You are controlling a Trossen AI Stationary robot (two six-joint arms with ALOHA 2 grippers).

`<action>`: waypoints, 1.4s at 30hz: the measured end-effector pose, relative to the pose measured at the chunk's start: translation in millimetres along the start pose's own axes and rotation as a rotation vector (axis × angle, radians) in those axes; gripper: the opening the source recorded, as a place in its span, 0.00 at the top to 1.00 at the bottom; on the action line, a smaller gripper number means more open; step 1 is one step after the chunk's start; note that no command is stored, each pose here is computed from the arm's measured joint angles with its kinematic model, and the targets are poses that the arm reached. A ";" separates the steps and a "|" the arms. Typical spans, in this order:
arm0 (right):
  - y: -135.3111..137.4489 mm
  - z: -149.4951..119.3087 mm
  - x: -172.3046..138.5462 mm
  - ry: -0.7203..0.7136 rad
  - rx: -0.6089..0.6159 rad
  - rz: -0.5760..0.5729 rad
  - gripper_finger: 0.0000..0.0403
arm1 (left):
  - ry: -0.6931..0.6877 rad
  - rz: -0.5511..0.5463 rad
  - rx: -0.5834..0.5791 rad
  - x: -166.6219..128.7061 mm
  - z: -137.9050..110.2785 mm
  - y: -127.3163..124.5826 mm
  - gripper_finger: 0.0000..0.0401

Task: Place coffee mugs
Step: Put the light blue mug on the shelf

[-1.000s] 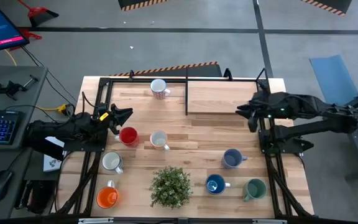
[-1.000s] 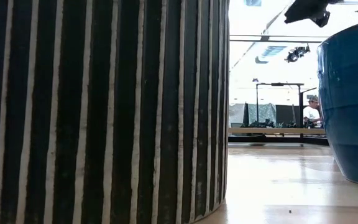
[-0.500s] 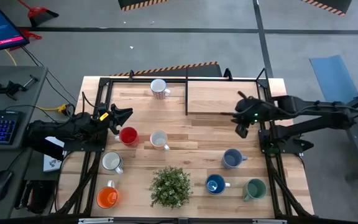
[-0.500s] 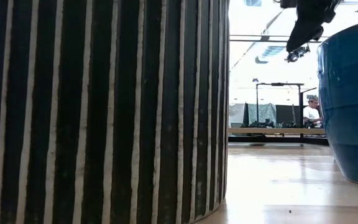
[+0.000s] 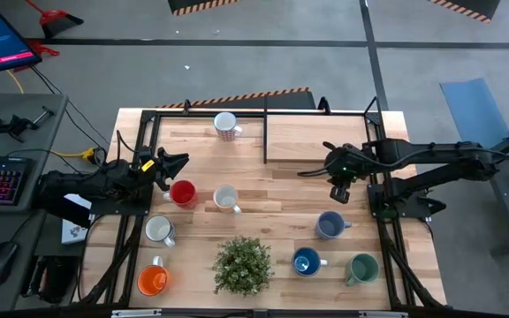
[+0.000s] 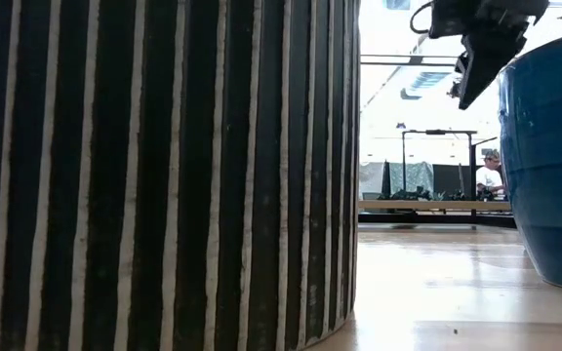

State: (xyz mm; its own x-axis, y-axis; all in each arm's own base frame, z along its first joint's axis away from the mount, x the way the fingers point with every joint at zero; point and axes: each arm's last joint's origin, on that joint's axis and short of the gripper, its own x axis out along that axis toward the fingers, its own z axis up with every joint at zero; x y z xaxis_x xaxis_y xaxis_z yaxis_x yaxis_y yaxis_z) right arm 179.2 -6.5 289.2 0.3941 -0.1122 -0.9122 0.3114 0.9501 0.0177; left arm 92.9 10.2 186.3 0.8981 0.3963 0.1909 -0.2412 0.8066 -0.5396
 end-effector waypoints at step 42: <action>82.1 -27.1 79.2 0.212 -0.173 0.006 0.79 | 0.001 0.001 0.001 0.0 -0.1 0.1 0.76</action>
State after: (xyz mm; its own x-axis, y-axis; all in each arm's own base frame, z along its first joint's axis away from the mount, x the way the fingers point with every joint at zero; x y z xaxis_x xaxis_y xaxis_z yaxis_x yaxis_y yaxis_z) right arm 212.6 70.5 207.4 0.2000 -0.0600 -0.9780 0.1500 0.9882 -0.0300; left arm 92.9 10.2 186.1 0.8982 0.3966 0.1895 -0.2423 0.8065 -0.5393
